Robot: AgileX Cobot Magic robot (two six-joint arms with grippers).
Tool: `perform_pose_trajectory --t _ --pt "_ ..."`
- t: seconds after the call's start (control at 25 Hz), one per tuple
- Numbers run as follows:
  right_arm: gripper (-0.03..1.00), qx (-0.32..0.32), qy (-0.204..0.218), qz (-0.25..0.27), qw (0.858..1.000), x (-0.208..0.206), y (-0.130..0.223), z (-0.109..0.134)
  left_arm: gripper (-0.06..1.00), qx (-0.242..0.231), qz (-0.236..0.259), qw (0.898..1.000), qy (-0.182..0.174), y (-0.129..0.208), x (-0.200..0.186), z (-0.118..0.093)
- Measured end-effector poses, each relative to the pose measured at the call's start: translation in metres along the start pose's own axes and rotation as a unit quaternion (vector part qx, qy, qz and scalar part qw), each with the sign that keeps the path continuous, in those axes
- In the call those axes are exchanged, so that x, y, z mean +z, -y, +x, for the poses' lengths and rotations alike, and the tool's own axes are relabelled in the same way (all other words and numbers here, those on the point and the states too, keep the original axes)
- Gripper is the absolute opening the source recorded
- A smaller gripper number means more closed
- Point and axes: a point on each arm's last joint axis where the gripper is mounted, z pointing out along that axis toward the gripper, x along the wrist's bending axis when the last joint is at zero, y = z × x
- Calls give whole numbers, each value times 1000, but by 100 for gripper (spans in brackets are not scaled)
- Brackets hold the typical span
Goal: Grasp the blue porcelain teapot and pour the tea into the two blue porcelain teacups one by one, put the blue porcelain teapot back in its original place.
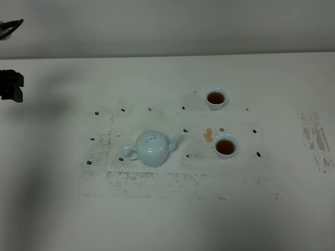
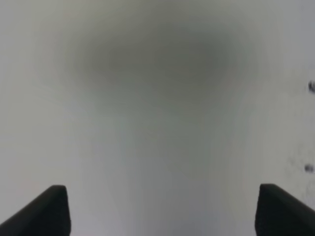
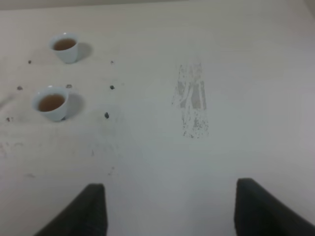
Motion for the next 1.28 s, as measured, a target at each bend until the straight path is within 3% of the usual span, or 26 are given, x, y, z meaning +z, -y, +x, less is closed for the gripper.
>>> perform_pose_trajectory --t 0.2,0.36,0.64,0.96,1.28 --pt "53 0 0 0 1000 0 0 0 73 0 81 997 17 11 -21 -5" --pt "53 0 0 0 1000 0 0 0 73 6 95 995 21 22 -53 -9" --pt "53 0 0 0 1000 0 0 0 73 17 61 998 19 63 -117 -16" --pt "53 0 0 0 1000 0 0 0 73 12 22 1000 7 160 -143 -19" --pt "53 0 0 0 1000 0 0 0 73 18 -114 993 -1 257 -139 -20"
